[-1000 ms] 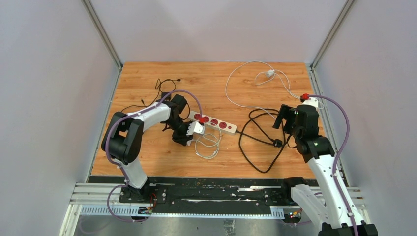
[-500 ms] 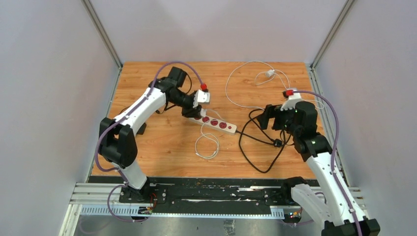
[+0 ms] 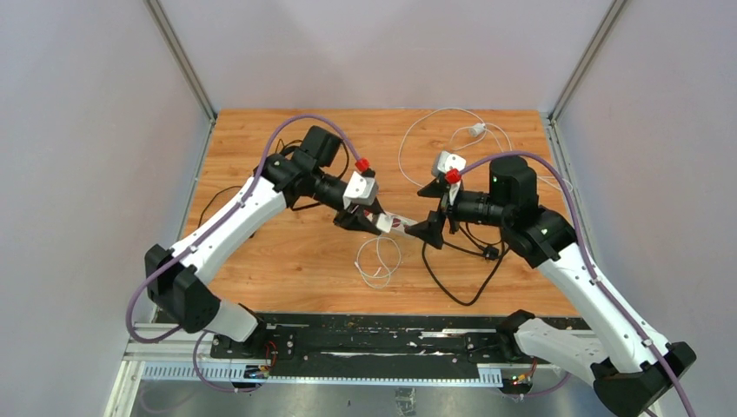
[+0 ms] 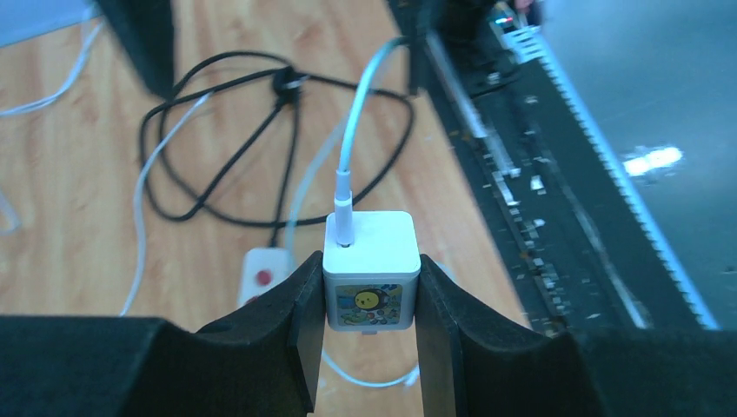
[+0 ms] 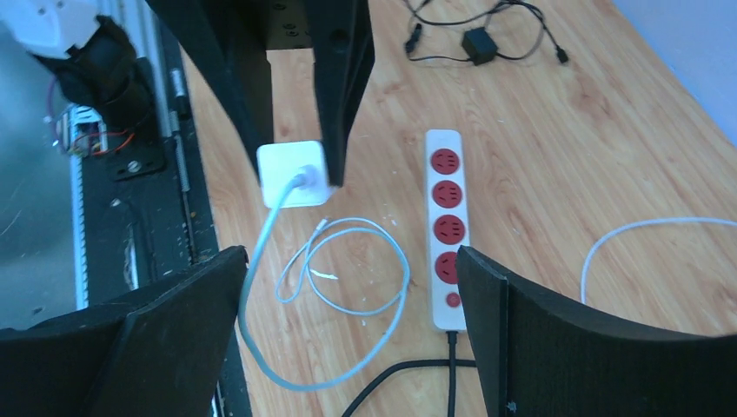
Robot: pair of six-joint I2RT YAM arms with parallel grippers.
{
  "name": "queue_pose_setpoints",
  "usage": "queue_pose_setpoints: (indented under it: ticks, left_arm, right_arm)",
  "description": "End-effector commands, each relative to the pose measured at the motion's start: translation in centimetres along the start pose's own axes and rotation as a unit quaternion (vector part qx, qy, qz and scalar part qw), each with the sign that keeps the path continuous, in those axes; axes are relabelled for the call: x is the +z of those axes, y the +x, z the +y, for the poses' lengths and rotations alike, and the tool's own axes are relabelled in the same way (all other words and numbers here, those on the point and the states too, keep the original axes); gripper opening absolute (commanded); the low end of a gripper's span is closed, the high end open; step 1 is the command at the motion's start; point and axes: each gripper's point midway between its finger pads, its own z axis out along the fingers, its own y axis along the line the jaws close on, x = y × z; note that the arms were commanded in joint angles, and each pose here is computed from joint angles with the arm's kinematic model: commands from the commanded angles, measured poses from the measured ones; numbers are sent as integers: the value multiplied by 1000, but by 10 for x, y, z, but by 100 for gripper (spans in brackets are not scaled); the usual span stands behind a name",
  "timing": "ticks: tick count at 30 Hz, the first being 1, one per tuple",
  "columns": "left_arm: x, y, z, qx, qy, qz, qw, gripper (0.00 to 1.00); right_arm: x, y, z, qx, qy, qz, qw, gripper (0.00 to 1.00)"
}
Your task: Insert the plug
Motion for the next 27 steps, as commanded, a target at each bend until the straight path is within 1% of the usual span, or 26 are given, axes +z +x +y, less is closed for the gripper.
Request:
queue_pose_setpoints:
  ticks: [1,5,8,14,17,21,24,27]
  left_arm:
    - [2,-28,-48,8,55,-56,997,0]
    - [4,-23,-59,-30,67,-58,996,0]
    - [7,-14,-62,-43,71,-54,995,0]
    - [10,-6,-51,-70,61,-32,995,0]
    - [11,-1,-47,-77,56,-22,995,0]
    - [11,2,-45,-75,50,-14,996,0]
    - [11,5,-40,-80,41,-3,996,0]
    - [11,7,-36,-82,36,3,996,0]
  right_arm:
    - [-2,2,41,-32,-97,-4,995,96]
    - [8,13,56,-32,-117,15,992,95]
    - [21,24,62,-24,-123,41,991,93]
    - [43,39,66,-29,-125,71,989,88]
    - [52,44,56,-17,-97,82,992,86]
    - [59,44,55,14,-84,69,994,81]
    - [64,40,57,28,-87,40,995,75]
    - [68,39,57,40,-85,37,995,68]
